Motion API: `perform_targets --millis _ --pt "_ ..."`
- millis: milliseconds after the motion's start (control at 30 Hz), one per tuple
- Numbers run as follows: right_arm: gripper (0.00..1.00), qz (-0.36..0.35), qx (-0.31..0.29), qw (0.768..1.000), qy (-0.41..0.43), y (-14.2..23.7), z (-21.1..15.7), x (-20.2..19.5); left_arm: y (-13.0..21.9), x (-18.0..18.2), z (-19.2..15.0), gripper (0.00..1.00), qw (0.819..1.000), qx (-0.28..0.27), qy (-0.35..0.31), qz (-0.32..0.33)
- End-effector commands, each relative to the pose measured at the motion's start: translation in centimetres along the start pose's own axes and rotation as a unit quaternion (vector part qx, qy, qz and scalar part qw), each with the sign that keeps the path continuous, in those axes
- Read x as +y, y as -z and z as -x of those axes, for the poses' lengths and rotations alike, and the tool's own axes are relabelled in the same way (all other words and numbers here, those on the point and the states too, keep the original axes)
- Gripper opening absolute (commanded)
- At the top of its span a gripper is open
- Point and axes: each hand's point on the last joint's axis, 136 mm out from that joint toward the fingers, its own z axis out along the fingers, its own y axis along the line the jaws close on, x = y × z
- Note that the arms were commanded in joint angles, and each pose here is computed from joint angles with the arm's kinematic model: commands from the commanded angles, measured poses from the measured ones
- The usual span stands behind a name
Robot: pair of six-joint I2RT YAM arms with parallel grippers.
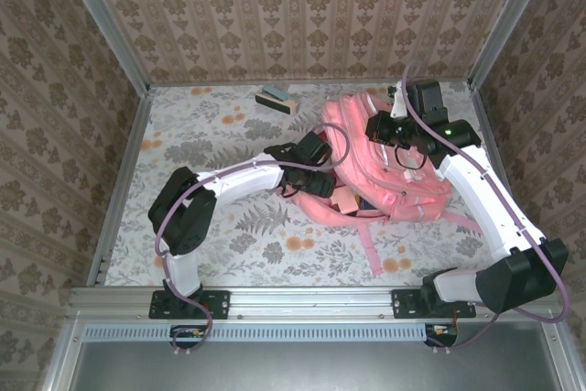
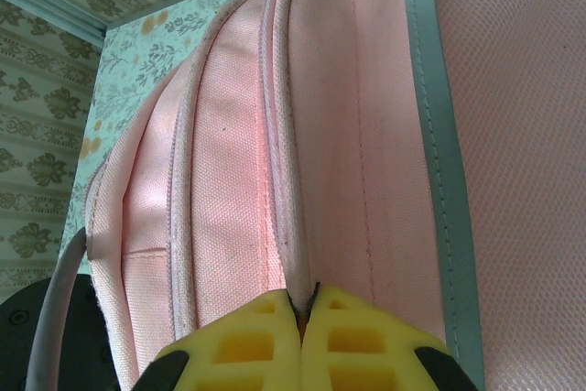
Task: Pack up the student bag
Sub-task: Place the personal item in the student bag.
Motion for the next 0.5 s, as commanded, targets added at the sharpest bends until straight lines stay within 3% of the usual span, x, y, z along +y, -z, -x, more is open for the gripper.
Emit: perform_targets --millis 0,167,300,467 --pt "0.0 0.061 -0.067 0.996 0.022 2.4 3.2 3.3 1.1 0.4 0.2 0.92 0.999 0.008 -0.032 0.003" --pt "0.01 0.059 -0.067 0.996 0.023 2.4 3.2 3.3 3.3 -0.1 2.1 0.99 1.0 -0.019 -0.015 -0.016" --pt "0.01 0.061 -0.065 0.996 0.023 2.3 3.3 3.4 5.3 0.4 3.6 0.99 0.998 -0.044 0.02 -0.044" --pt "0.01 0.082 -0.067 0.994 0.023 2.1 3.8 4.3 7.3 3.2 6.6 0.99 0.992 -0.092 0.071 -0.038"
